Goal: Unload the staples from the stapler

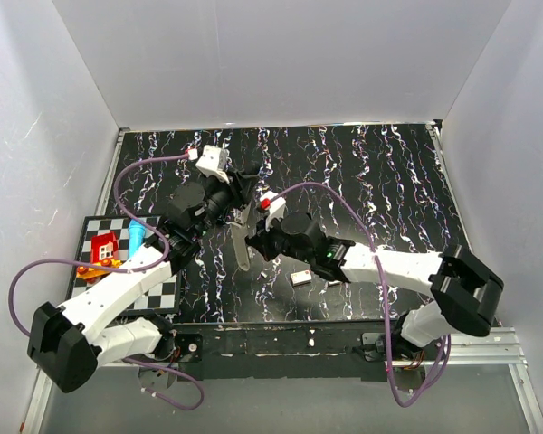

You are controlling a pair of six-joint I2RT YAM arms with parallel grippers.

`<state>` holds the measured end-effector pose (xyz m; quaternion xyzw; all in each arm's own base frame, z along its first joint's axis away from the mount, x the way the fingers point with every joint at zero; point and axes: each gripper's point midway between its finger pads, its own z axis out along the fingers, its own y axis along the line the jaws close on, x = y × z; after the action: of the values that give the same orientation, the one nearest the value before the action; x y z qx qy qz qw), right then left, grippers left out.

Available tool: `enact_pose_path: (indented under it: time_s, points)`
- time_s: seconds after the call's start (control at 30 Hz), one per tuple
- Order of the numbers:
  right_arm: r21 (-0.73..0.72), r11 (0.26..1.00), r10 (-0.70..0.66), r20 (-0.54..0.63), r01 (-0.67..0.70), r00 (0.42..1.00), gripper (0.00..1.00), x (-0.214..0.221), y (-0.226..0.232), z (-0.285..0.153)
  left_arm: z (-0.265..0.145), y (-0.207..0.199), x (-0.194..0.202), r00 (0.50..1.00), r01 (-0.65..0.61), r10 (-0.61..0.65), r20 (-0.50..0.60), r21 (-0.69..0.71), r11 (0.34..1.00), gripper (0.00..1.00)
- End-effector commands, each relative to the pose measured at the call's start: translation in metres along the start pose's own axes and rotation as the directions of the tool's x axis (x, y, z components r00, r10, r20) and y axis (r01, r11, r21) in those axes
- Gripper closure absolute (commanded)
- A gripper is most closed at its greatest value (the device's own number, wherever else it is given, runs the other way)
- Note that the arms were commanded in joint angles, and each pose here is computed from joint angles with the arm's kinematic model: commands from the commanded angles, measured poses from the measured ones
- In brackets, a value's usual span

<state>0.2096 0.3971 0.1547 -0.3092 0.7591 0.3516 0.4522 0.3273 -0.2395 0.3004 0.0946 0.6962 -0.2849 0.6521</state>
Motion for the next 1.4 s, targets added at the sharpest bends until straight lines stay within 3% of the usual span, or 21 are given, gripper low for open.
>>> enact_pose_path:
  time_s: [0.0,0.53,0.87,1.0,1.37]
  points:
    - [0.026,0.999,-0.027,0.085,0.024,0.996,0.99,-0.029,0.000,-0.018,-0.020,-0.023,-0.067,0.988,0.005,-0.015,0.151,0.069,0.998,1.00]
    - [0.238,0.964,-0.132,0.057,0.115,0.990,0.99,-0.055,-0.035,-0.078,-0.062,-0.036,-0.099,0.979,-0.018,-0.010,0.202,0.135,0.991,1.00]
    - [0.113,0.993,-0.034,0.050,0.028,0.998,0.99,-0.043,-0.012,-0.108,-0.080,-0.043,-0.126,0.962,-0.001,-0.043,0.268,0.159,0.987,1.00]
    - [0.008,0.999,0.038,0.016,-0.038,0.999,0.99,-0.028,0.009,-0.102,-0.086,-0.044,-0.134,0.956,0.010,-0.058,0.286,0.167,0.986,1.00]
    - [-0.099,0.975,0.200,0.003,-0.199,0.980,0.99,-0.015,0.039,-0.074,-0.094,-0.044,-0.137,0.949,0.042,-0.093,0.301,0.170,0.984,1.00]
